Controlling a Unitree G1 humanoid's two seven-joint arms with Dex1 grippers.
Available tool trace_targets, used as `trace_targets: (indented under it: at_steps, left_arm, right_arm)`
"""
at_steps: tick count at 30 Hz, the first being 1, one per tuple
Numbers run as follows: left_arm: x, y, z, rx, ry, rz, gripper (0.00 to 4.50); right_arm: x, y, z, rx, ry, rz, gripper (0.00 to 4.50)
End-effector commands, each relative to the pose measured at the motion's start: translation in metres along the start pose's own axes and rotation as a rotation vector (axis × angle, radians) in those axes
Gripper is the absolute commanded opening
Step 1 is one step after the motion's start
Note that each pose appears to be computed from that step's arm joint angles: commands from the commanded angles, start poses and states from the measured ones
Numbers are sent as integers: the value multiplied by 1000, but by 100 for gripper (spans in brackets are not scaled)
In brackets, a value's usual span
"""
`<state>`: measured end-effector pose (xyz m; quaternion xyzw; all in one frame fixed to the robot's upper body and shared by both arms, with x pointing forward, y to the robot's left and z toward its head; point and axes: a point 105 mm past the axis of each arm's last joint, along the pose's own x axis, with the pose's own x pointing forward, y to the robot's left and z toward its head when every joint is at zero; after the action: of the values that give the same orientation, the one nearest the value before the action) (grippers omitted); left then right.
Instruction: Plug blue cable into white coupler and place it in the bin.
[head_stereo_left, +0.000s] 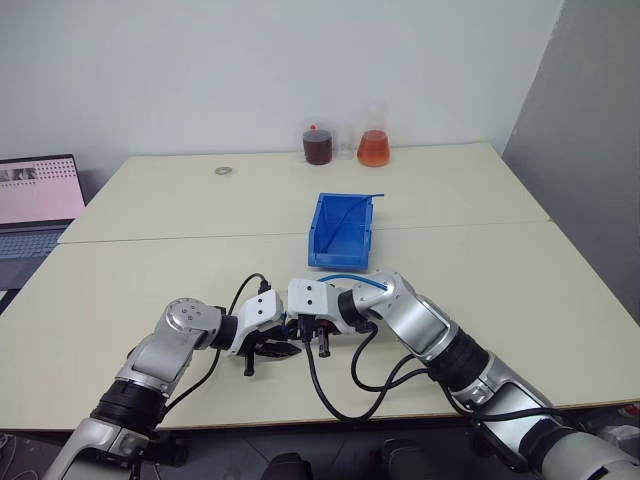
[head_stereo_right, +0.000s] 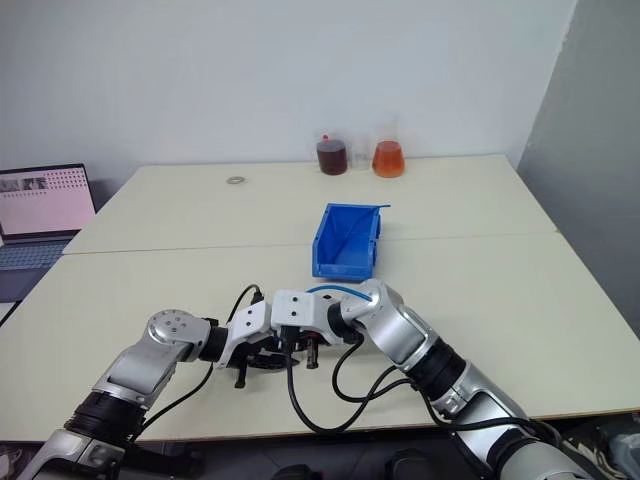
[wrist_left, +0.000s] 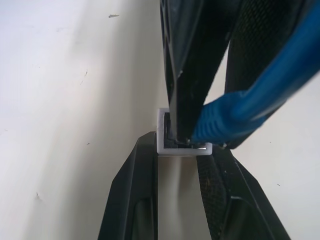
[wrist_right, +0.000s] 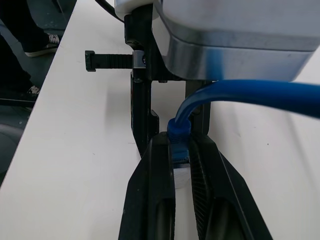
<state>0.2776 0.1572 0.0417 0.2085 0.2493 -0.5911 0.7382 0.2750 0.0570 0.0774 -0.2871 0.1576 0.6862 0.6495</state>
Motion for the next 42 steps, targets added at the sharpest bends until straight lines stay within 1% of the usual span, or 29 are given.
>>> trace_targets:
  at_steps: [1,5,9,12,18,24,29,31,33,34,40,41,42]
  left_arm:
    - [-3,7,20,53,-72,42,78]
    - [-5,9,19,50,-77,57,78]
    - [-6,9,18,46,-78,59,78]
    - [-6,9,18,47,-80,59,78]
    - [-6,10,20,56,-81,58,78]
    - [-7,10,24,64,-82,56,78]
    - [-10,17,28,86,-112,125,78]
    - [-10,17,31,54,-145,128,78]
    - [-11,17,32,47,-156,135,148]
    - [-11,17,31,47,-156,137,160]
    - [-21,15,30,47,-194,206,291]
    - [-25,14,31,54,-210,229,320]
    - [-29,11,31,49,-220,237,339]
  right_arm:
    - [38,65,-91,256,274,247,15]
    - [35,69,-103,265,299,239,15]
    - [34,68,-105,264,300,229,15]
    - [31,74,-116,275,325,227,15]
    - [23,73,-124,302,342,228,14]
    - [26,72,-118,317,317,231,14]
    - [20,52,-91,311,201,161,14]
    - [16,46,-82,301,163,139,14]
    - [11,41,-76,286,132,115,14]
    - [9,40,-73,285,120,105,14]
    - [-12,30,-53,294,15,11,14]
    - [-17,27,-48,301,-14,-15,14]
    - [-23,24,-43,310,-40,-38,14]
